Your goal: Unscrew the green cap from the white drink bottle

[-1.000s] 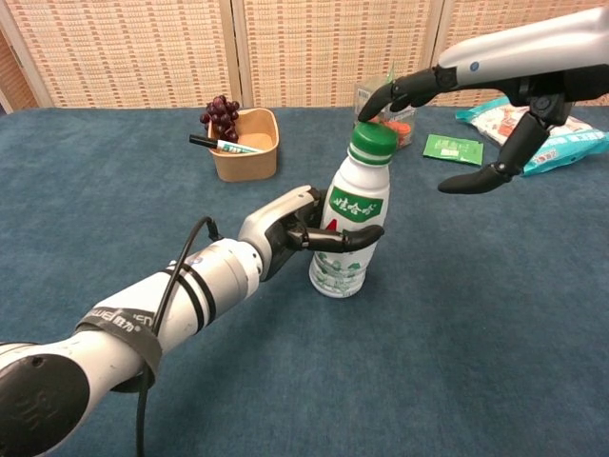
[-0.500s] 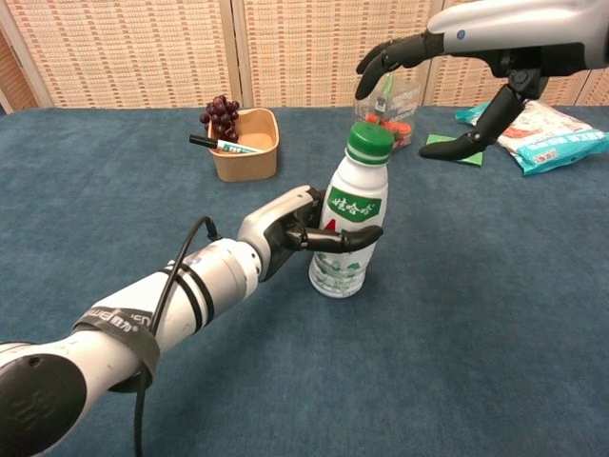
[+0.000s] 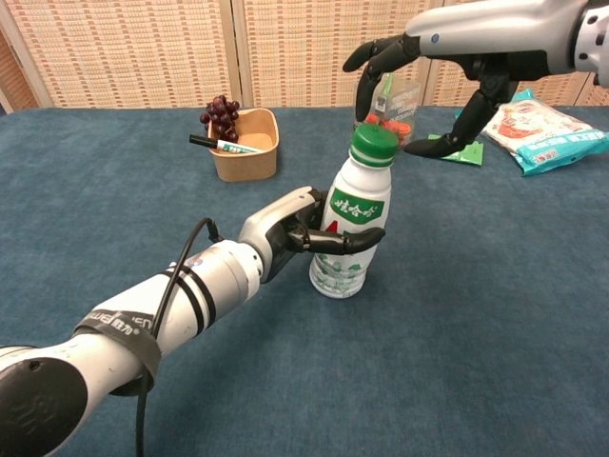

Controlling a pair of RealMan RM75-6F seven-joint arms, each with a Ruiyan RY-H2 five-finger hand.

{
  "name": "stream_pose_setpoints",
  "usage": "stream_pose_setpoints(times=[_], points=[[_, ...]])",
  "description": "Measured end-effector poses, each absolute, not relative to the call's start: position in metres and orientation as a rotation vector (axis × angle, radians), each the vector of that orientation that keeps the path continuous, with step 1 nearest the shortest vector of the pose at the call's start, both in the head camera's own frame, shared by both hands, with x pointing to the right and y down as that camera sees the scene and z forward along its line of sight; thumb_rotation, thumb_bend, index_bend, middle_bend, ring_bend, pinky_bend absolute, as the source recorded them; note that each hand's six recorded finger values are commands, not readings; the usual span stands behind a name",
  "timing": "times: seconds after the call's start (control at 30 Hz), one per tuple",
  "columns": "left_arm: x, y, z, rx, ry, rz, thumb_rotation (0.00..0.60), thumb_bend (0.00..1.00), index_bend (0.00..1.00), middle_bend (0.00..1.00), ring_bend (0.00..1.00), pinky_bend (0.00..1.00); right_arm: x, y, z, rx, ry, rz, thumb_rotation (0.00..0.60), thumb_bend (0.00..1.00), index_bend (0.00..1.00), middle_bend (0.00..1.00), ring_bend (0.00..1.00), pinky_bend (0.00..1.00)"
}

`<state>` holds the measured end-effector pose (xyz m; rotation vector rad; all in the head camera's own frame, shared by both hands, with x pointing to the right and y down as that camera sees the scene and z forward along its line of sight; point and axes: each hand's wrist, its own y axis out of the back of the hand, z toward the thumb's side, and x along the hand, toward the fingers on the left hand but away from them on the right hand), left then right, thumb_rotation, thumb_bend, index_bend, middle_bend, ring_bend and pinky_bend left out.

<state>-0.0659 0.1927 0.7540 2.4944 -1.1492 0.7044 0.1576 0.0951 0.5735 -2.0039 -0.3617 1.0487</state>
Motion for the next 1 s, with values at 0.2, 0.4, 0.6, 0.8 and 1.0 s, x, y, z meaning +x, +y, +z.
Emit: stream_pose_setpoints(times=[0.2, 0.4, 0.6, 0.8, 1.0], points=[[-0.067, 0.192, 0.755, 2.49, -1.151, 0.707, 0.6, 0.81, 0.73, 0.83, 0.3, 0.03, 0.154, 0.098, 0.575, -2.025, -0.355, 1.047, 0.6, 0.29, 0.29, 0.0, 0.0, 0.0], [-0.068, 0.191, 0.755, 2.484, -1.155, 0.703, 0.6, 0.81, 0.73, 0.83, 0.3, 0.03, 0.15, 0.1, 0.576, -2.038, -0.354, 1.035, 0.6, 0.29, 0.36, 0.0, 0.0, 0.0], [-0.068, 0.191, 0.755, 2.482, -1.152, 0.699, 0.6, 0.81, 0.73, 0.83, 0.3, 0.03, 0.147, 0.1, 0.577, -2.022, -0.384, 1.026, 0.6, 0.29, 0.41, 0.0, 0.0, 0.0], [-0.068, 0.191, 0.754, 2.483, -1.152, 0.695, 0.6, 0.81, 0.73, 0.83, 0.3, 0.03, 0.145, 0.1, 0.579, -2.018, -0.399, 1.026, 0.6, 0.29, 0.46, 0.0, 0.0, 0.0], [-0.071, 0.19, 0.754, 2.48, -1.161, 0.694, 0.6, 0.81, 0.73, 0.83, 0.3, 0.03, 0.146, 0.099, 0.576, -2.022, -0.427, 1.019, 0.6, 0.29, 0.5, 0.0, 0.0, 0.0]])
